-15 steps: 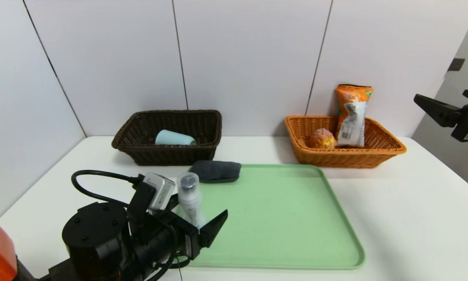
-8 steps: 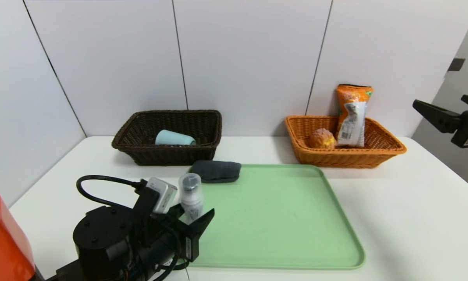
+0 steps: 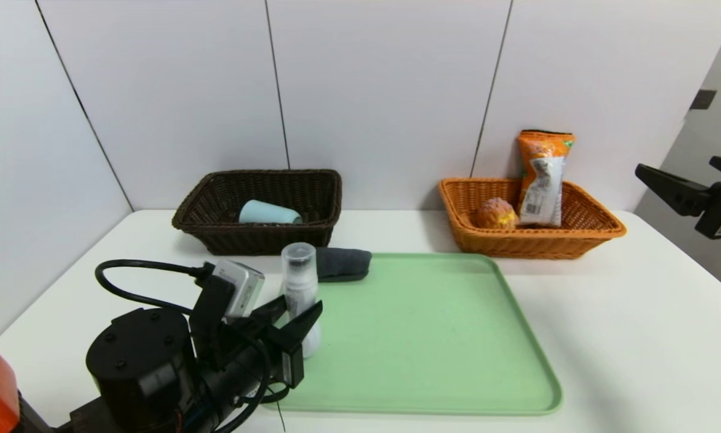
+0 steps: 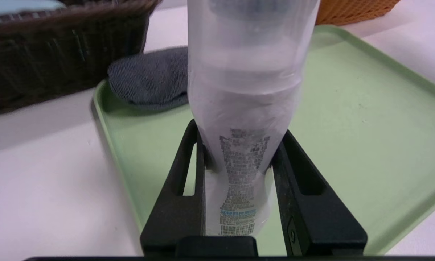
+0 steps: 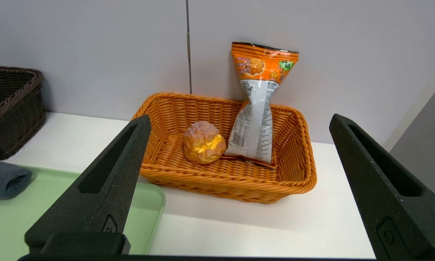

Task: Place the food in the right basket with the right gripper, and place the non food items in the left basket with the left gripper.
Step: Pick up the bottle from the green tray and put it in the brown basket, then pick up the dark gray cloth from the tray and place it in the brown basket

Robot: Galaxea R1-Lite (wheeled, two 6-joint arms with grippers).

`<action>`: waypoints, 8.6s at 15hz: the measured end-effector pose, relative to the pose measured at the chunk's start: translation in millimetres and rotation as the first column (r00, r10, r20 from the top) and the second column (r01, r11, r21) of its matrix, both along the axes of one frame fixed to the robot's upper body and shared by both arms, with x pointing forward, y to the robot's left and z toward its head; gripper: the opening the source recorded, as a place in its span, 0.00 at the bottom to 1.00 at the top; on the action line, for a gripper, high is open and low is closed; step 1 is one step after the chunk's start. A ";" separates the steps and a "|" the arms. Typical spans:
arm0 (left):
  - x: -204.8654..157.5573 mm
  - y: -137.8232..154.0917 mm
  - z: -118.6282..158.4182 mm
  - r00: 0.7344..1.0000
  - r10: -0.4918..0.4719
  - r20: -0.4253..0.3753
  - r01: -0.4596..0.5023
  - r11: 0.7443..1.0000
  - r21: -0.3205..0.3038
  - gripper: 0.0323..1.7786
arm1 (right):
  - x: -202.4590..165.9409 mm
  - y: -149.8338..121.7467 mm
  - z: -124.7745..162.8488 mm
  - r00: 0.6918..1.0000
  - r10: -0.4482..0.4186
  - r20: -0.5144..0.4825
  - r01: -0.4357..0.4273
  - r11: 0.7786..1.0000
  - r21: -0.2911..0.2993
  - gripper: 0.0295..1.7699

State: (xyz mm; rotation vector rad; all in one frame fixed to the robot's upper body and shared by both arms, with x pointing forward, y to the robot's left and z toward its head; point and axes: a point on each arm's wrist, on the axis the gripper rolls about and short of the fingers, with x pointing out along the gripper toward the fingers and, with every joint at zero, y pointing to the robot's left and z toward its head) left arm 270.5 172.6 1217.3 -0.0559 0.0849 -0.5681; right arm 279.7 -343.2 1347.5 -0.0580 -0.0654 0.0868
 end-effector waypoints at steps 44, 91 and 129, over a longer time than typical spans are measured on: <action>204.3 120.4 69.5 0.881 0.458 0.120 -0.465 0.885 0.035 0.69 | -15.3 1.1 -10.2 1.000 0.015 -0.022 -0.014 0.999 0.036 0.96; 176.6 -54.9 64.4 0.805 -0.446 -0.391 0.539 0.274 0.796 0.95 | -37.2 2.8 -32.2 0.997 0.037 -0.070 -0.032 0.997 0.073 0.96; 189.9 -68.6 39.2 0.796 -0.423 -0.432 0.563 0.257 0.785 0.47 | -47.9 4.4 -38.8 0.993 0.081 -0.081 -0.073 0.993 0.094 0.96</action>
